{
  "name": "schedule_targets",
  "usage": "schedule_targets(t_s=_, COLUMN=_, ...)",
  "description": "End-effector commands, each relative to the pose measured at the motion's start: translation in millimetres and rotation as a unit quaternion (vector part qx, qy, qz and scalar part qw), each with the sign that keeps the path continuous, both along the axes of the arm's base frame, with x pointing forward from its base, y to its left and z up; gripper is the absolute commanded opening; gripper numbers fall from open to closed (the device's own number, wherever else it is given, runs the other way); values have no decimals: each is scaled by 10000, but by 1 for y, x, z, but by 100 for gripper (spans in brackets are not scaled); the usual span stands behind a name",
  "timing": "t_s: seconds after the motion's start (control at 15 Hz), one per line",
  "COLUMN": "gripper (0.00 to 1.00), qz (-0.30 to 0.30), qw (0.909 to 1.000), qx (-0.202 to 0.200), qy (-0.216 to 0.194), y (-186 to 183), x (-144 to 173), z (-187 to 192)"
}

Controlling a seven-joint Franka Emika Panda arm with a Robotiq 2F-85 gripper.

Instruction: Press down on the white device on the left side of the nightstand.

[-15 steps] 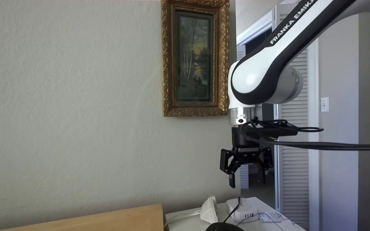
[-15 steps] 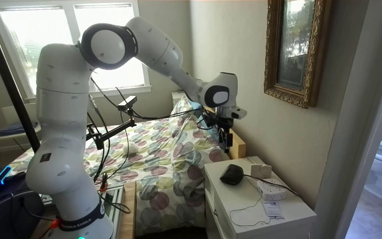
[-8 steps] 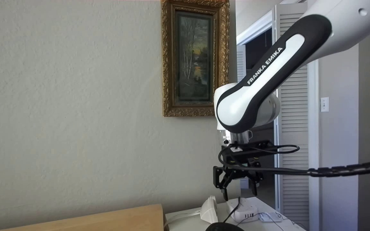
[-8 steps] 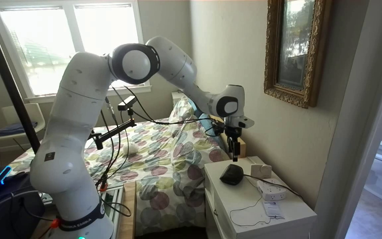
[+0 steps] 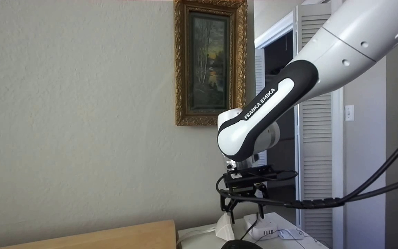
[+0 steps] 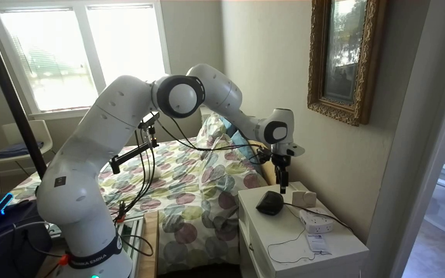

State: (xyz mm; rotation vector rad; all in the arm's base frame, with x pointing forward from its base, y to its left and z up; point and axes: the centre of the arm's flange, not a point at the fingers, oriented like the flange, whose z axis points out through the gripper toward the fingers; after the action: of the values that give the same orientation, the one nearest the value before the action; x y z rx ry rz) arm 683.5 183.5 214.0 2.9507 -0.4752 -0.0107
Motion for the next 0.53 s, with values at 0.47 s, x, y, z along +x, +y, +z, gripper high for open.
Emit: schedule_targets(t_s=0.47, gripper=100, qz=45, qw=10000, qx=-5, qy=-69, y=6, x=13, z=-9)
